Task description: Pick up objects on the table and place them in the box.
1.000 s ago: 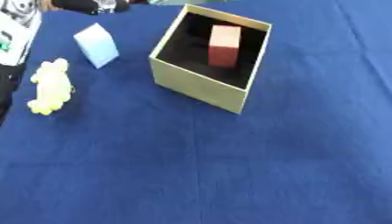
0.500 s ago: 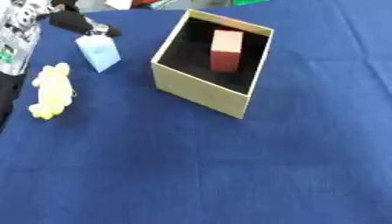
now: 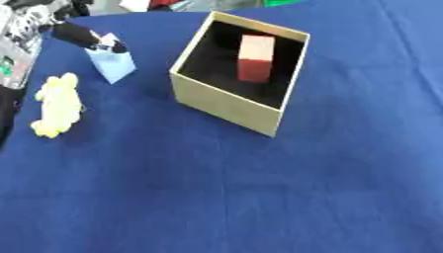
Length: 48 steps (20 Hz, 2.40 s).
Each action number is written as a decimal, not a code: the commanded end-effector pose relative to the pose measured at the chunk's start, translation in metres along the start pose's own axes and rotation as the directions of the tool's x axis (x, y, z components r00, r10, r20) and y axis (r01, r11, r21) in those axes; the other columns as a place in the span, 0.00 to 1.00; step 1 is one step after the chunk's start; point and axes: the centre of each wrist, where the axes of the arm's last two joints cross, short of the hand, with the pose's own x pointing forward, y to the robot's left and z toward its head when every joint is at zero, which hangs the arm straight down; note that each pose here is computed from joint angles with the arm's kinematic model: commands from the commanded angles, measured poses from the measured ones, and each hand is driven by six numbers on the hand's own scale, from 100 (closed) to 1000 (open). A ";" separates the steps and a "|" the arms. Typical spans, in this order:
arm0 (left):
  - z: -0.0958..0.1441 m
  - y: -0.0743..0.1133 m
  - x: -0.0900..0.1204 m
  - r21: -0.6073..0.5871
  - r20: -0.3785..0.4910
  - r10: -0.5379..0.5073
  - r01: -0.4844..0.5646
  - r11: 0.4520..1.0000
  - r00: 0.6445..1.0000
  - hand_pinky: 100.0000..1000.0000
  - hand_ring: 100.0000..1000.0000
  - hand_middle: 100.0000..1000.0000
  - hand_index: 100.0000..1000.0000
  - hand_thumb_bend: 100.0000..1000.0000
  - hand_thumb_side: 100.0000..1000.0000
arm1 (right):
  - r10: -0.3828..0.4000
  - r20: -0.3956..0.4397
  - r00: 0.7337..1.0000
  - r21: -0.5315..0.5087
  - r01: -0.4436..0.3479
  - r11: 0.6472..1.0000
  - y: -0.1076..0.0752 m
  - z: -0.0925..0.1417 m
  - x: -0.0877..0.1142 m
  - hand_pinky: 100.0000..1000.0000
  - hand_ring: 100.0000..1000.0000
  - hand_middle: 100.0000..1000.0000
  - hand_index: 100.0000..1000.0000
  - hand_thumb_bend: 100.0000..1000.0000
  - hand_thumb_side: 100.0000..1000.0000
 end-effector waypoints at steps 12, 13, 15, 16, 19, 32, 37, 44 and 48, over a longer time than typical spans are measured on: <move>-0.001 0.012 -0.020 -0.032 -0.065 0.054 -0.057 0.998 0.996 0.87 0.86 0.83 0.92 0.77 0.46 | 0.020 0.047 0.999 0.006 -0.020 1.000 -0.004 -0.010 0.008 0.83 0.71 0.62 0.75 0.00 0.83; -0.002 0.011 -0.020 -0.038 -0.066 0.060 -0.063 0.997 0.996 0.87 0.86 0.82 0.91 0.76 0.46 | 0.020 0.047 0.999 0.006 -0.020 1.000 -0.004 -0.010 0.008 0.83 0.71 0.62 0.75 0.00 0.83; -0.002 0.009 -0.021 -0.051 -0.067 0.069 -0.072 0.996 0.995 0.86 0.85 0.81 0.90 0.76 0.47 | 0.020 0.046 0.999 0.004 -0.020 1.000 -0.004 -0.010 0.008 0.83 0.71 0.62 0.75 0.00 0.83; -0.003 0.009 -0.022 -0.056 -0.067 0.072 -0.076 0.996 0.995 0.86 0.85 0.80 0.89 0.74 0.46 | 0.020 0.046 0.999 0.004 -0.020 1.000 -0.003 -0.010 0.008 0.83 0.71 0.62 0.75 0.00 0.83; -0.003 0.006 -0.023 -0.078 -0.065 0.082 -0.087 0.993 0.994 0.85 0.83 0.77 0.87 0.71 0.47 | 0.021 0.043 0.999 0.001 -0.021 1.000 -0.004 -0.010 0.008 0.83 0.71 0.63 0.75 0.00 0.82; -0.003 0.006 -0.018 -0.098 -0.033 0.058 -0.061 0.993 0.998 0.73 0.70 0.57 0.72 0.53 0.47 | 0.023 0.030 0.999 -0.005 -0.023 1.000 -0.004 -0.008 0.007 0.84 0.71 0.62 0.75 0.00 0.83; -0.002 0.009 -0.014 -0.087 -0.021 0.059 -0.060 0.994 0.998 0.70 0.65 0.52 0.67 0.45 0.46 | 0.026 0.024 0.999 -0.009 -0.026 1.000 -0.004 -0.007 0.006 0.84 0.71 0.62 0.75 0.00 0.83; -0.001 0.009 -0.014 -0.094 -0.020 0.059 -0.061 0.994 0.998 0.68 0.62 0.50 0.65 0.25 0.28 | 0.028 0.018 0.999 -0.015 -0.028 1.000 -0.005 -0.006 0.006 0.84 0.71 0.62 0.75 0.00 0.83; -0.001 0.009 -0.014 -0.094 -0.023 0.068 -0.070 0.993 0.997 0.66 0.60 0.48 0.63 0.11 0.18 | 0.028 0.016 0.999 -0.019 -0.028 0.999 -0.005 -0.006 0.006 0.84 0.71 0.62 0.75 0.00 0.83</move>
